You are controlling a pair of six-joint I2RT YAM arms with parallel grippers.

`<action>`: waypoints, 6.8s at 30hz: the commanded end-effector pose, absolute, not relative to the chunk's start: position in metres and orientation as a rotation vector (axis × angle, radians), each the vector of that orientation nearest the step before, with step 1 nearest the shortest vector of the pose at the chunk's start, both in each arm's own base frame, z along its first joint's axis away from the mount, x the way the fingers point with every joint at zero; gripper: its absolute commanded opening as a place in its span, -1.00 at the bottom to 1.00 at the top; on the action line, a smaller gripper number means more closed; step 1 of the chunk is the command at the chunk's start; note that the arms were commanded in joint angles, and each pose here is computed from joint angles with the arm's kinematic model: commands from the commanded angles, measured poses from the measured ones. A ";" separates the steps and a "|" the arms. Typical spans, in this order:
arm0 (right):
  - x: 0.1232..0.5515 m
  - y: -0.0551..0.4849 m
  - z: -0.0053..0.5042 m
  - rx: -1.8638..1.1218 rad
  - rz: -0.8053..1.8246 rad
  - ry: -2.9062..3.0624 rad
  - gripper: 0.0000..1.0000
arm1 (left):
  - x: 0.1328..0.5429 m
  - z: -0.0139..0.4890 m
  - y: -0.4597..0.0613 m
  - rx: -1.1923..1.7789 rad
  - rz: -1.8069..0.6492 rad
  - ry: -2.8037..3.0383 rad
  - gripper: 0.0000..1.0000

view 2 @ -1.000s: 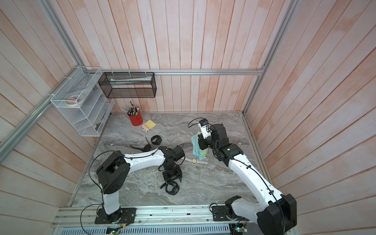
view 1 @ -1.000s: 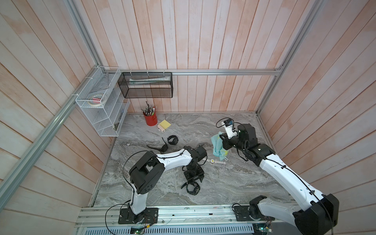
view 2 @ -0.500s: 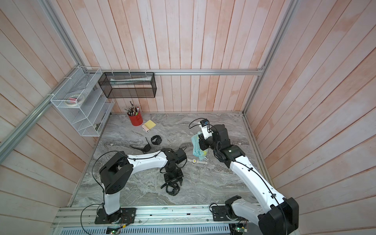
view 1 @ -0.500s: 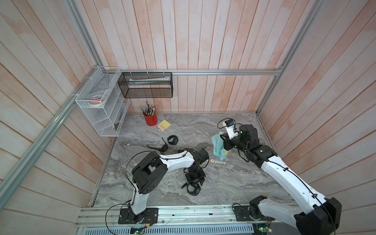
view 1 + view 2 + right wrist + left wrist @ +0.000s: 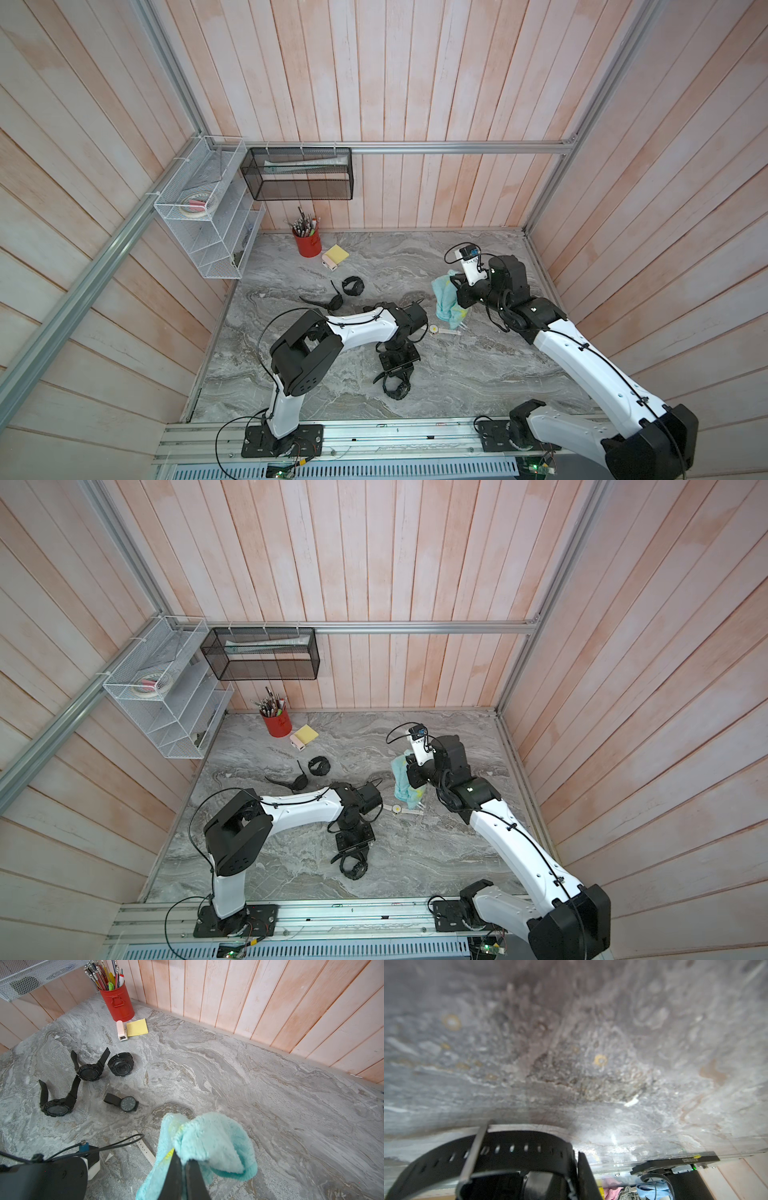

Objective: Wipe the watch dial
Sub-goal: Pick up the watch at the center of the board, then wipe the dirt from the watch dial.

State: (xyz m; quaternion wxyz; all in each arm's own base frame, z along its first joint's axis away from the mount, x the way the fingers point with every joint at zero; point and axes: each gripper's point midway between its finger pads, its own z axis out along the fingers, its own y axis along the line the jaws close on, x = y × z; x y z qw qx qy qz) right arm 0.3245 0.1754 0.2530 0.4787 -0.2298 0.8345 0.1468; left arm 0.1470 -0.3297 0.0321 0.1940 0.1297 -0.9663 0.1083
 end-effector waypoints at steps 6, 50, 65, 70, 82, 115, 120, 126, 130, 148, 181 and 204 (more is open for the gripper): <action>0.331 0.175 0.255 -0.549 0.352 2.019 -1.00 | 0.157 0.040 -0.329 0.353 0.370 -2.751 -1.00; 0.292 0.360 0.252 -0.733 0.739 1.899 -1.00 | 0.328 0.250 -0.266 0.341 1.987 -2.982 -1.00; 0.310 0.336 0.254 -0.537 0.644 1.930 -1.00 | 0.313 0.258 -0.277 0.310 2.014 -2.982 -1.00; 0.311 0.327 0.258 -0.490 0.629 1.924 -1.00 | 0.312 0.259 -0.275 0.320 2.004 -2.994 -1.00; 0.260 0.383 0.271 -0.814 0.810 1.818 -1.00 | 0.318 0.256 -0.273 0.358 1.976 -3.029 -1.00; 0.287 0.367 0.216 -0.751 0.772 2.067 -1.00 | 0.325 0.257 -0.269 0.367 1.971 -3.033 -1.00; 0.266 0.383 0.238 -0.849 0.904 1.965 -1.00 | 0.328 0.252 -0.269 0.385 1.958 -3.029 -1.00; 0.260 0.391 0.267 -0.867 0.967 1.855 -1.00 | 0.325 0.242 -0.271 0.396 1.944 -3.000 -1.00; 0.269 0.383 0.294 -0.782 0.942 1.756 -1.00 | 0.319 0.233 -0.271 0.399 1.919 -2.985 -1.00; 0.339 0.328 0.262 -0.382 0.689 1.965 -1.00 | 0.298 0.222 -0.278 0.309 1.863 -2.972 -1.00; 0.285 0.373 0.315 -0.673 0.970 1.740 -1.00 | 0.314 0.217 -0.284 0.328 1.892 -2.908 -1.00; 0.328 0.339 0.215 -0.481 0.701 2.112 -1.00 | 0.321 0.249 -0.281 0.284 1.966 -2.924 -1.00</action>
